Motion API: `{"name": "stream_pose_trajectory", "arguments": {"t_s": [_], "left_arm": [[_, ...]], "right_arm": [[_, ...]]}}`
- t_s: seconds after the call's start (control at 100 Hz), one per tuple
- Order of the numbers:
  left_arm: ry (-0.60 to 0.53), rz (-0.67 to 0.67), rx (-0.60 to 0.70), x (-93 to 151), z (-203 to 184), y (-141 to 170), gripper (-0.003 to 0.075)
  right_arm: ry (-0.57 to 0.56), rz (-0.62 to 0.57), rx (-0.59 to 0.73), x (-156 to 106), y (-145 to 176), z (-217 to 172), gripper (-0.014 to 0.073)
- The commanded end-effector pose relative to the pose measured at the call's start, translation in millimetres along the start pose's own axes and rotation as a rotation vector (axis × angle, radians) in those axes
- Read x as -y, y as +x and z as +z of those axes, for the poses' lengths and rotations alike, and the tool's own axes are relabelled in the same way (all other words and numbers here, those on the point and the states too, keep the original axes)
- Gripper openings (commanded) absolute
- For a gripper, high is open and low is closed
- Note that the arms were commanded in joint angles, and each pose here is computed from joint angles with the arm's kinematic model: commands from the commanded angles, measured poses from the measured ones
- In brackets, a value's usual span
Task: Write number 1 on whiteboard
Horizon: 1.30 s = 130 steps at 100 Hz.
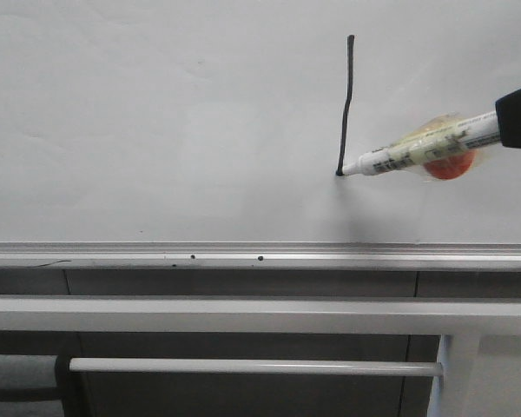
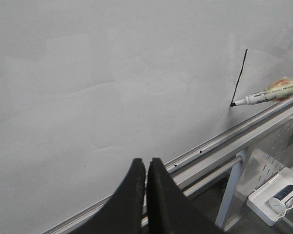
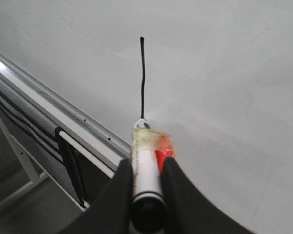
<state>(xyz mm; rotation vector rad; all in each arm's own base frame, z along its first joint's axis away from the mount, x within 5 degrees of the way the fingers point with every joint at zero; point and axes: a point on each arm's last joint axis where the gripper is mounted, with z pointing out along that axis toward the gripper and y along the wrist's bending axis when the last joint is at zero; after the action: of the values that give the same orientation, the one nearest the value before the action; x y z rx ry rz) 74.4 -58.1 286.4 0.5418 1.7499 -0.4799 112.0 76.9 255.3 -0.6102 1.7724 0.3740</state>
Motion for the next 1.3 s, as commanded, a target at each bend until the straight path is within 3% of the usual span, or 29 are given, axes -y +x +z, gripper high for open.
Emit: {"name": "stream_pose_trajectory", "arguments": {"t_s": [0.0,0.29,0.39,0.55,0.72,0.79,1.04,1.29], "left_arm": [[0.045,0.005,0.058,4.4,-1.9,-12.3,-0.0020],[0.095,0.016,0.093,9.0,-2.5,-15.3,-0.0020],[0.143,0.022,0.120,13.7,-2.5,-17.8,-0.0020],[0.212,0.133,0.146,23.0,1.9,-19.3,0.0020],[0.261,0.293,0.089,35.6,18.1,-13.4,0.0300],[0.274,0.354,0.046,40.5,26.7,-8.7,0.0371],[0.321,0.504,-0.092,57.3,56.0,9.8,0.0375],[0.353,0.560,-0.147,69.0,75.7,12.7,0.0375]], "right_arm": [[0.005,-0.005,0.083,0.9,-14.1,0.1,-0.0044],[-0.270,-0.035,0.010,-35.0,-9.3,-15.0,-0.0044],[-0.317,-0.050,-0.017,-41.6,-12.3,-15.4,-0.0043],[-0.316,-0.062,-0.121,-43.7,-32.2,-9.3,-0.0043],[-0.305,-0.067,-0.200,-45.5,-60.5,1.8,-0.0044],[-0.295,-0.060,-0.224,-45.2,-71.1,5.9,-0.0044],[-0.286,-0.050,-0.274,-46.8,-102.5,19.1,-0.0044],[-0.290,-0.054,-0.339,-50.5,-108.3,30.8,-0.0044]]}}
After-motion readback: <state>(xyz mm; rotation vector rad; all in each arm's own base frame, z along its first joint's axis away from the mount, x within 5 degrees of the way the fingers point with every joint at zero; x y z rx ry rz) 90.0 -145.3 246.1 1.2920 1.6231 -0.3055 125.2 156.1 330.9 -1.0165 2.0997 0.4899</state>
